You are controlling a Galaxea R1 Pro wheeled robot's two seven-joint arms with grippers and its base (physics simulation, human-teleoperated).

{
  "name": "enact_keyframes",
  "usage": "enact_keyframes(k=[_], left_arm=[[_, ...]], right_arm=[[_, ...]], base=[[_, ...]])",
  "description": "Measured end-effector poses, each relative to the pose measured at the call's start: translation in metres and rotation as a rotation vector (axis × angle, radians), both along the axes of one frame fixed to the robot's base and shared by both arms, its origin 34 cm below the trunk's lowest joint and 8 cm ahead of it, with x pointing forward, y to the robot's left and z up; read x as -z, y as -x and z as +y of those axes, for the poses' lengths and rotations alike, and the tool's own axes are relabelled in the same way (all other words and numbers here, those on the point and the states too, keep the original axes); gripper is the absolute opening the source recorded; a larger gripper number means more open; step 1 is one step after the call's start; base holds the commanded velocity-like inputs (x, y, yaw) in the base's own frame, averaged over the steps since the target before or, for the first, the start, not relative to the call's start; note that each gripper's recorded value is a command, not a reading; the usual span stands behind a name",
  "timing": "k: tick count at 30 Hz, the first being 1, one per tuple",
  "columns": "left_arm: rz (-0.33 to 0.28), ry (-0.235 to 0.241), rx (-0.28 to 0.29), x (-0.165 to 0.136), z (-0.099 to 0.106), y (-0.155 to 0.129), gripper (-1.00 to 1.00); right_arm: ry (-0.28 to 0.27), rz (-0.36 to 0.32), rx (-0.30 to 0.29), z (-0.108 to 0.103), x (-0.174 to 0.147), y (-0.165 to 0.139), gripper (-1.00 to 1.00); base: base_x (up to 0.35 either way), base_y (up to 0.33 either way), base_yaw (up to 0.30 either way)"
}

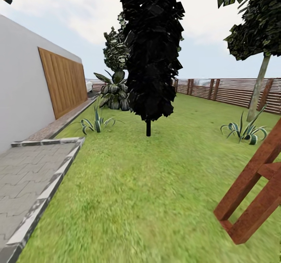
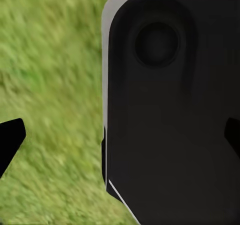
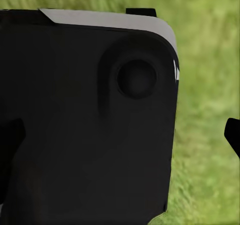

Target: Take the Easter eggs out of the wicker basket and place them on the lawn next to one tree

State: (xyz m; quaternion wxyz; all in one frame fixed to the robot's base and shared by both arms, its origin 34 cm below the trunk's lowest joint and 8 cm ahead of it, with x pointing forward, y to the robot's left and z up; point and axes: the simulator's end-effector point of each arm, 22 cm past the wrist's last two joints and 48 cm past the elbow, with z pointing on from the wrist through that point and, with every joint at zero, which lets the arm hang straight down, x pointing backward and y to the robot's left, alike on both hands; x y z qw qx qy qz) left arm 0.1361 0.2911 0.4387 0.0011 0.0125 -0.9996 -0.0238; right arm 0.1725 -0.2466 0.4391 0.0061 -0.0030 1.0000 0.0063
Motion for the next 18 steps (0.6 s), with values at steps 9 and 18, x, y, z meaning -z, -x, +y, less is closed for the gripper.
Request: enact_keyframes(k=[9, 18], left_arm=[[0.0, 0.001, -0.001, 0.0, -0.0007, 0.0001, 1.0], [0.0, 0.001, 0.0, 0.0, -0.0005, 0.0001, 1.0]], right_arm=[[0.0, 0.0, 0.0, 0.0, 0.0, 0.0, 1.0], [0.0, 0.0, 0.0, -0.0001, 0.0, -0.0001, 1.0]], base=[[0.321, 0.121, -0.243], [0.324, 0.113, -0.019]])
